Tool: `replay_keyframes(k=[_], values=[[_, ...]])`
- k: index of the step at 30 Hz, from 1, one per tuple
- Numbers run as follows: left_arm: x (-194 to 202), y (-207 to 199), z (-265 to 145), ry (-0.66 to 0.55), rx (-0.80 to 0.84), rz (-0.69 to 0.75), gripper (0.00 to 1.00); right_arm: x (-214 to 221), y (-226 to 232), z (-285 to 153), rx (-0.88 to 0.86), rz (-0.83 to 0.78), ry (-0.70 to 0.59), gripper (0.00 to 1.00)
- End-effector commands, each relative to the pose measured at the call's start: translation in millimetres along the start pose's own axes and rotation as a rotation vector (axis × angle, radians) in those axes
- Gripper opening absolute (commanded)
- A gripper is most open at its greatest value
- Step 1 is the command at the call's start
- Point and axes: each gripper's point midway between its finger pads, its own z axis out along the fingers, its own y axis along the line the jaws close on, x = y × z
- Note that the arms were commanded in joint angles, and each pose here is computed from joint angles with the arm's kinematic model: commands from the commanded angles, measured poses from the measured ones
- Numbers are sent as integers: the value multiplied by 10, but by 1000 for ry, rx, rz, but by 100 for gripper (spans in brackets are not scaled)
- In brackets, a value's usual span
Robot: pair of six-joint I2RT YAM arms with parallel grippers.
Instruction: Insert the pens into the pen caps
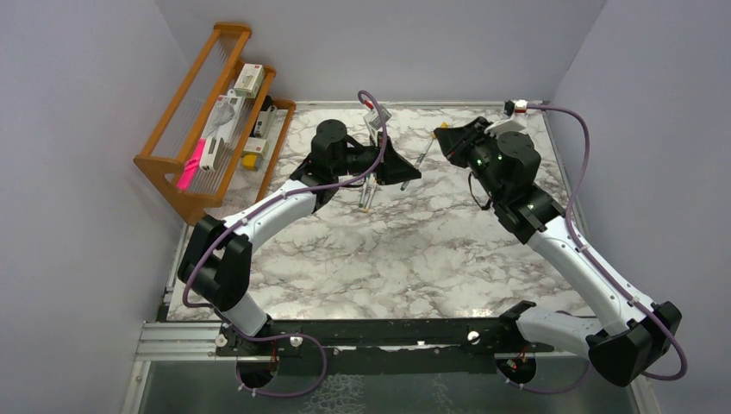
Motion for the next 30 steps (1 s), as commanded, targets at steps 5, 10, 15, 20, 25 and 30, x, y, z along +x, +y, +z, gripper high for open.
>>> replay_keyframes(k=[5,10,15,20,25,30], values=[[-195,-239,-34,-38,53,81,0,310,-35,-19,-16,-10,127,1],[-197,-198,-20,-38,47,83,0,474,-23,-68,-33,-20,216,1],[-216,-172,8,-41,43,87,0,587,-50,-123,-35,-17,265,1],[-199,-131,40,-33,43,73,0,677,-47,-144,-44,-25,314,1],[-142,-40,60,-25,21,46,0,765,-11,-178,-71,-5,353,1],[-119,13,65,-24,4,40,0,827,9,-232,-96,10,376,1]])
